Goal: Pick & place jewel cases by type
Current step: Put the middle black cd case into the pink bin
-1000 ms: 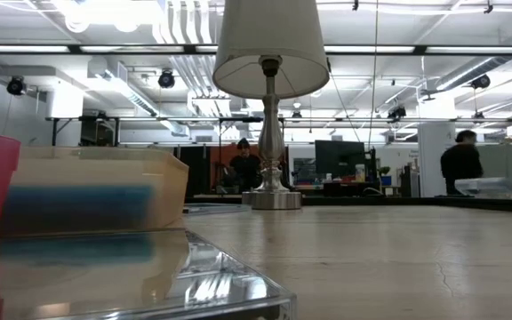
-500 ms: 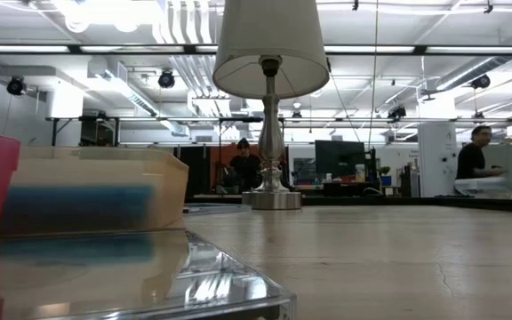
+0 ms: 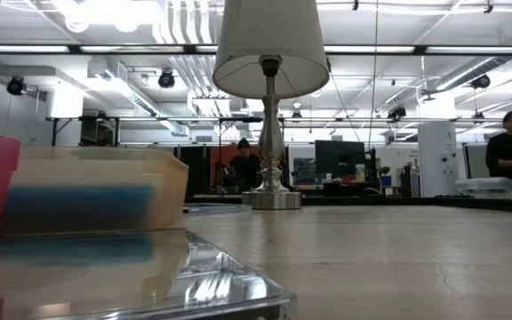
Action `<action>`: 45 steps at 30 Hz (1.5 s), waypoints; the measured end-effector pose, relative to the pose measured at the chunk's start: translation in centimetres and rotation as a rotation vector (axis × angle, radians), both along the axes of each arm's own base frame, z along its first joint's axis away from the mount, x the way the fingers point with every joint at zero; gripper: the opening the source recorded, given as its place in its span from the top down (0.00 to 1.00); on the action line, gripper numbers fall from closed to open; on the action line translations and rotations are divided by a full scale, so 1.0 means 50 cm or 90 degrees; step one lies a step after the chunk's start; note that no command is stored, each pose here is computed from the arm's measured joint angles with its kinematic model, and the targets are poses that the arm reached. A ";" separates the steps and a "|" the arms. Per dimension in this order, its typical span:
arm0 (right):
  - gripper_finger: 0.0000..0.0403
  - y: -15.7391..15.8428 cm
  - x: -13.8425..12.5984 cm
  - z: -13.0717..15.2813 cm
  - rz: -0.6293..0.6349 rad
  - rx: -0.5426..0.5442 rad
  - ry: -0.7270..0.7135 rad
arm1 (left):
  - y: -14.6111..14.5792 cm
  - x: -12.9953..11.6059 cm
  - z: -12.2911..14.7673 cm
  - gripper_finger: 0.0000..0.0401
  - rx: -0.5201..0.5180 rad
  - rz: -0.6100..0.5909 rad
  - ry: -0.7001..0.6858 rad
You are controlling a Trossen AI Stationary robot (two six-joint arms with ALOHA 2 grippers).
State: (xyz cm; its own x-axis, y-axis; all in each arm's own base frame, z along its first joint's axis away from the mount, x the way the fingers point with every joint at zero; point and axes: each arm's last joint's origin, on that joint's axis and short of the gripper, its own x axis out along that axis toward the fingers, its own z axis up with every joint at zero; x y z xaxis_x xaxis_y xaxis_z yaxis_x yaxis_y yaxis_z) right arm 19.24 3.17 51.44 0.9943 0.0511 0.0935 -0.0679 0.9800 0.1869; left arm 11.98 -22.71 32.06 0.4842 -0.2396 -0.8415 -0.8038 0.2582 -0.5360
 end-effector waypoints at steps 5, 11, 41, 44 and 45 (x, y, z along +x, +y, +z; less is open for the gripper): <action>0.59 0.000 0.000 0.000 -0.001 0.000 0.000 | -0.008 0.001 -0.041 0.98 -0.009 -0.002 -0.005; 0.61 -0.002 0.000 0.000 -0.022 0.002 0.000 | -0.006 -0.004 -0.076 0.98 -0.003 -0.012 0.017; 0.69 -0.004 0.000 0.000 -0.041 0.009 0.000 | 0.004 0.038 -0.134 0.95 -0.033 0.043 -0.041; 0.69 -0.005 0.000 0.000 -0.050 0.010 0.000 | 0.003 0.039 -0.133 0.90 -0.038 0.043 -0.045; 0.68 -0.005 0.000 0.000 -0.051 0.010 0.000 | 0.003 0.039 -0.133 0.88 -0.037 0.043 -0.045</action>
